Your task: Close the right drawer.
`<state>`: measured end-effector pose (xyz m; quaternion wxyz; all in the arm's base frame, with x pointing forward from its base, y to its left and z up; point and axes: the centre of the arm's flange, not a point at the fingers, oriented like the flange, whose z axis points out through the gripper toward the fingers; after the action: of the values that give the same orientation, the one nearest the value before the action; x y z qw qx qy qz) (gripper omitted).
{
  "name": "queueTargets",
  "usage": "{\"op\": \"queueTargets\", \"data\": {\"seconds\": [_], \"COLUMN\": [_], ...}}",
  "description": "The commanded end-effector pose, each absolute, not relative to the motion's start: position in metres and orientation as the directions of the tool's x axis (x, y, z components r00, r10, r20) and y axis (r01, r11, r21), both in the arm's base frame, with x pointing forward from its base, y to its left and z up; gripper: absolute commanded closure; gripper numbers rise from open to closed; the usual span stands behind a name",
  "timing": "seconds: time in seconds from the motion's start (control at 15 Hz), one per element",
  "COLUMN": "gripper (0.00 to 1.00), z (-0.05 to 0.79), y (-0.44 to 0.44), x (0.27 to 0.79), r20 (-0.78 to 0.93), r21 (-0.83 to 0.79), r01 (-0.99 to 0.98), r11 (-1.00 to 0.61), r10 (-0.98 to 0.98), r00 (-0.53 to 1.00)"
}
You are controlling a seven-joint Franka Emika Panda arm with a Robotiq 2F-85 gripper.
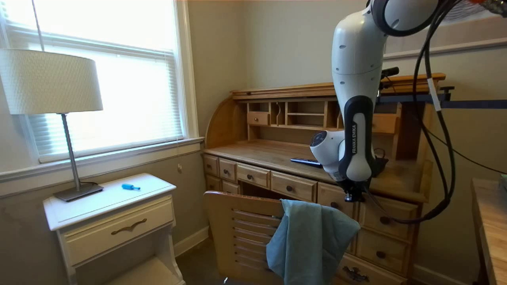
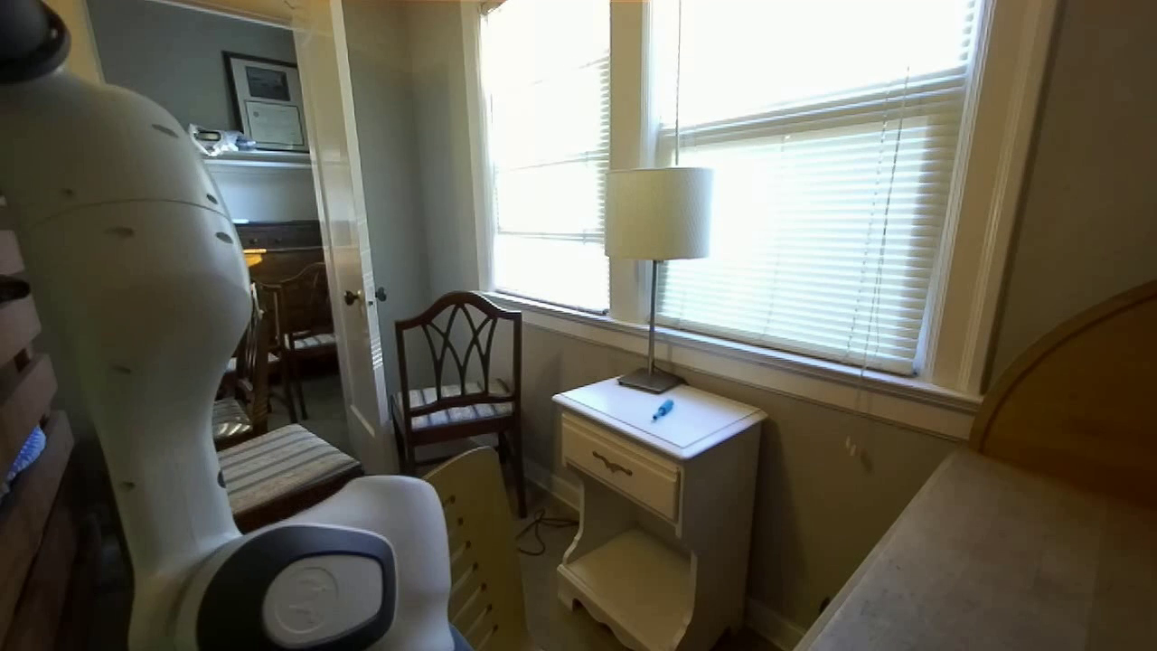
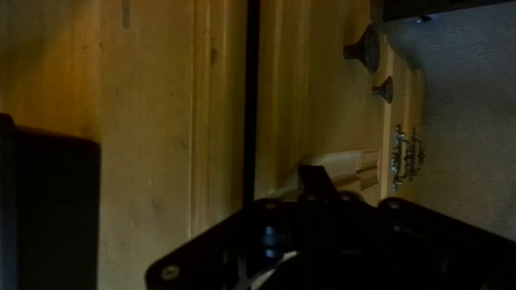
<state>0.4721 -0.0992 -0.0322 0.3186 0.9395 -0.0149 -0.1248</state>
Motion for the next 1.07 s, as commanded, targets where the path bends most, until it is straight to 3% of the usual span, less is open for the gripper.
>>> {"op": "queueTargets", "data": {"seconds": [0.0,0.47,1.0], "gripper": [1.00,1.00,1.00], "z": [-0.049,-0.057,-0.019], "y": [-0.122,-0.140,-0.113], "x": [0.464,0.453,0.466], "r20": [-0.282,-0.304,-0.236], "r21": [0.681,0.704,0.545], "r01": [0.078,0.047,-0.008], "r11": [-0.728,-0.709,-0.839], "r10": [-0.162,-0.241,-0.162], "r00": [0.945,0.922,0.958]}}
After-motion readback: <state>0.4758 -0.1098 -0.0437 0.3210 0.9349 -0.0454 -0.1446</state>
